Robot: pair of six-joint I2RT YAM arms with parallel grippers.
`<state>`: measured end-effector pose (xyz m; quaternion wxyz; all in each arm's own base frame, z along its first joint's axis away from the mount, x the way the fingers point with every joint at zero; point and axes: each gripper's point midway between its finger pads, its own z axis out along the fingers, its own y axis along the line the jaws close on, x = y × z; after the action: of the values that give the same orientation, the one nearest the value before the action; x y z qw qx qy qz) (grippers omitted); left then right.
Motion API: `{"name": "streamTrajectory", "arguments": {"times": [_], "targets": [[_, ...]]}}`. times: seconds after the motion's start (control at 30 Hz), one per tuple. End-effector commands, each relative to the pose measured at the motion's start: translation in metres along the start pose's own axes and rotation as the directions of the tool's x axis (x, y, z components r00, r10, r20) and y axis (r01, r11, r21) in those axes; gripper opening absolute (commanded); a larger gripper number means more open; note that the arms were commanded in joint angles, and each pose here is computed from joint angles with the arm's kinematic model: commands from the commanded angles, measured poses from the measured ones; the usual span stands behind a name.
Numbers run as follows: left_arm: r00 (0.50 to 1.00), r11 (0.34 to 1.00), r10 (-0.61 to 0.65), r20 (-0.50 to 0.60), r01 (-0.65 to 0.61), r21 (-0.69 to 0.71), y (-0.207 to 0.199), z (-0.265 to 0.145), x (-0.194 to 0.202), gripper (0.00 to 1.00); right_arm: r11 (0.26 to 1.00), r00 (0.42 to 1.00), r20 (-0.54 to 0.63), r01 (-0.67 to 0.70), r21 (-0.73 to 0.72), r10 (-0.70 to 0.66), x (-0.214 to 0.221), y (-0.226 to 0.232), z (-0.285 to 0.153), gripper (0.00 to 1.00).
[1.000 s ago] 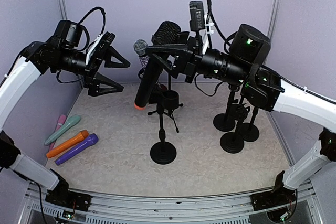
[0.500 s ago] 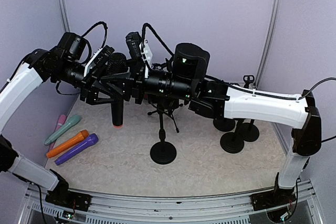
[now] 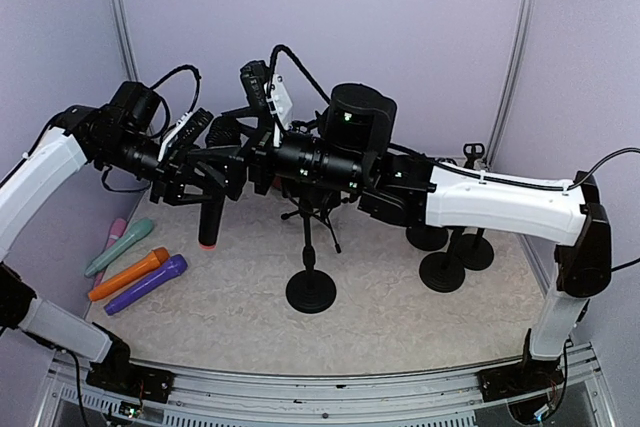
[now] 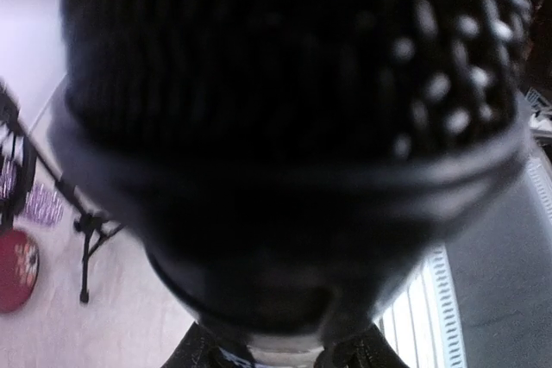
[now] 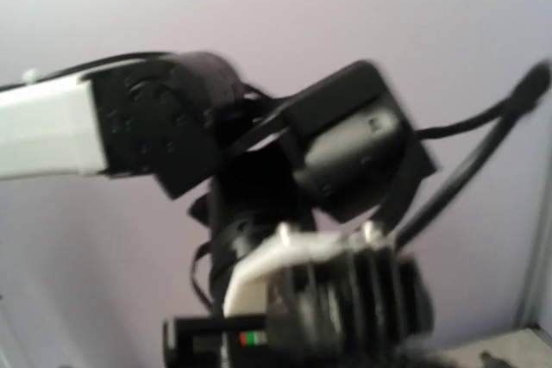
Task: Remove the microphone from the stand
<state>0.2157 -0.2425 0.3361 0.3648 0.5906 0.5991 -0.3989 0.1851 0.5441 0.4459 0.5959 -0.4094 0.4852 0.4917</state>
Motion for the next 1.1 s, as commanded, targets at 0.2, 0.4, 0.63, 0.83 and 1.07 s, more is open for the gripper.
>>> {"name": "streamTrajectory", "arguments": {"times": [0.2, 0.4, 0.63, 0.83, 1.07], "targets": [[0.867, 0.9, -0.29, -0.406, 0.103, -0.424, 0.078, -0.012, 0.184, 0.12, 0.972, 0.999, 0.021, 0.042, 0.232, -0.048, -0.071, -0.02, -0.09, 1.0], [0.784, 0.841, -0.407, -0.469, 0.121, -0.527, 0.091, -0.01, 0.255, 0.16, 0.926, 1.0, 0.002, -0.02, 0.377, 0.021, -0.057, -0.036, -0.158, 1.0], [0.694, 0.77, -0.483, -0.534, 0.045, -0.636, 0.115, -0.025, 0.31, 0.19, 0.853, 0.974, -0.118, -0.107, 0.511, 0.194, 0.03, -0.046, -0.219, 1.0], [0.638, 0.726, -0.545, -0.544, 0.035, -0.687, 0.133, -0.03, 0.336, 0.27, 0.832, 0.927, -0.224, -0.138, 0.538, 0.299, 0.112, -0.042, -0.241, 0.96], [0.642, 0.704, -0.564, -0.519, 0.046, -0.709, 0.141, -0.031, 0.332, 0.57, 0.846, 0.883, -0.36, -0.072, 0.529, 0.3, 0.189, -0.042, -0.236, 0.9]]}}
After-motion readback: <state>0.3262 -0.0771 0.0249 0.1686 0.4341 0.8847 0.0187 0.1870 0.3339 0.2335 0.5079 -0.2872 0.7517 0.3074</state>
